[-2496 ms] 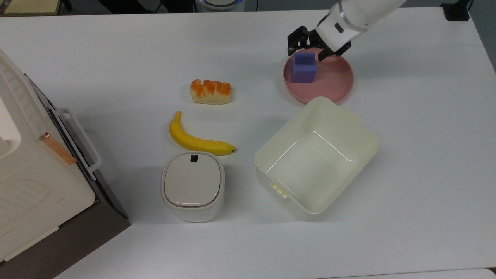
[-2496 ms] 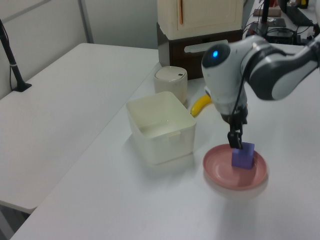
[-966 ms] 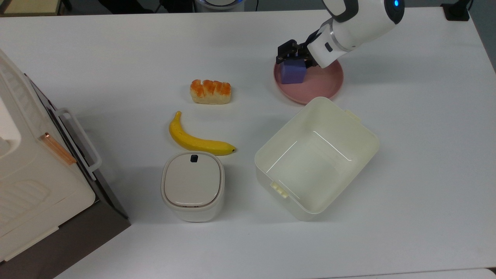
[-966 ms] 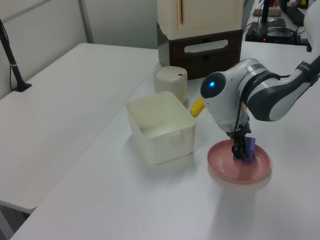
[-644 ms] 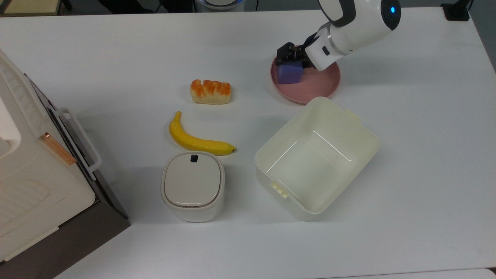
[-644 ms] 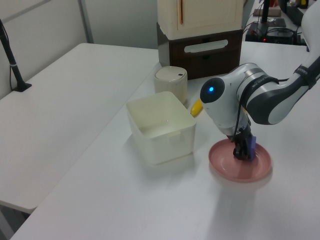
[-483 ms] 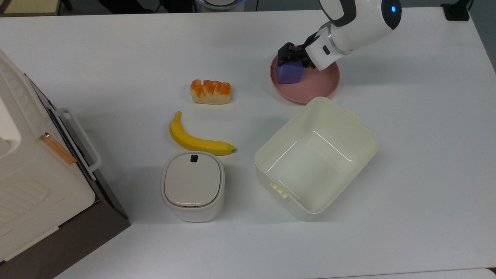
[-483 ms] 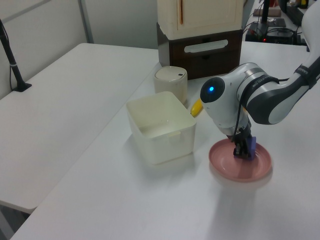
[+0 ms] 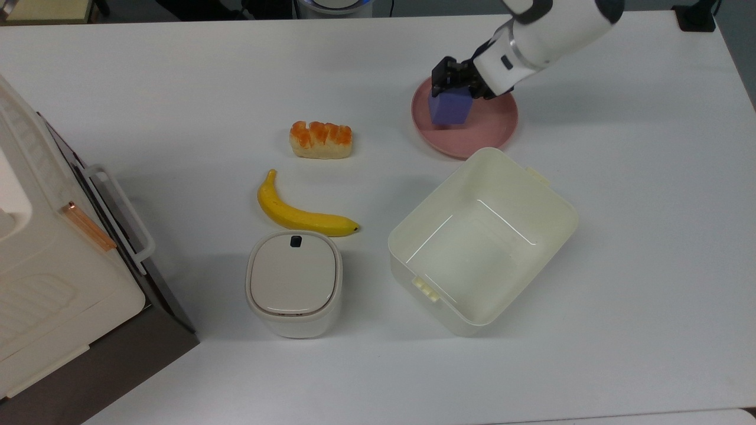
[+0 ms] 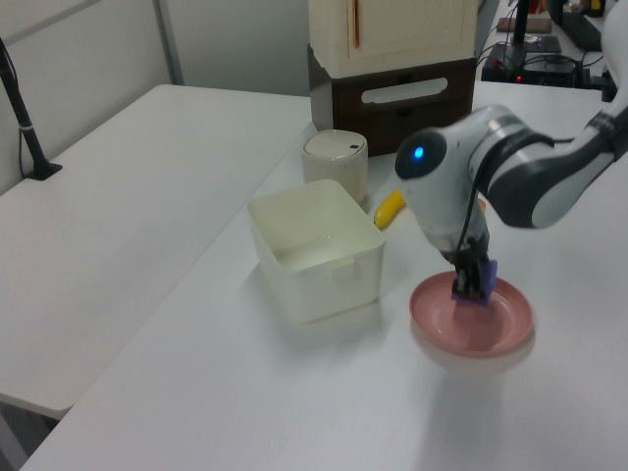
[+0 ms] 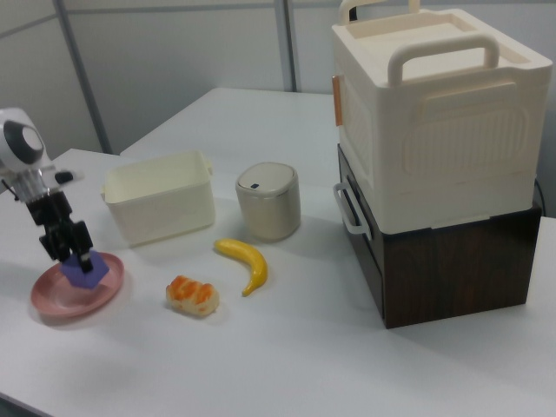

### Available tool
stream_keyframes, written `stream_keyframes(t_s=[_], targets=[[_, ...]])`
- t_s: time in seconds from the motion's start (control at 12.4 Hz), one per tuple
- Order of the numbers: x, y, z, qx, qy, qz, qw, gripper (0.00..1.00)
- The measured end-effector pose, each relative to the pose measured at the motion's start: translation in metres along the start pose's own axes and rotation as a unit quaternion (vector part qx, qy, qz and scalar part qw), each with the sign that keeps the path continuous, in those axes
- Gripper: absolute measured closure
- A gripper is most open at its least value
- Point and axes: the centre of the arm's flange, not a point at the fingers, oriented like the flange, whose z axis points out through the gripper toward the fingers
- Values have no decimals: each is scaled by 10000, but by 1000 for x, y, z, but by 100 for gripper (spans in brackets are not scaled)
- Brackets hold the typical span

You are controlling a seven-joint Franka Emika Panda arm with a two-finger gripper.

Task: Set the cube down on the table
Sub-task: 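Close the gripper on the purple cube and lift it off the plate, then carry the purple cube beside the orange food item and lower it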

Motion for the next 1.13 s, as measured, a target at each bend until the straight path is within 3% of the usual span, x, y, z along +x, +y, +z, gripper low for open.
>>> stream_keyframes(t_s=[0.32, 0.72, 0.97, 1.13], targets=[[38, 90, -26, 358, 135, 860, 9956, 42], [81, 186, -29, 649, 225, 2098, 9753, 41], [83, 190, -30, 599, 271, 2505, 9659, 1], [82, 188, -31, 593, 279, 2548, 9648, 0]])
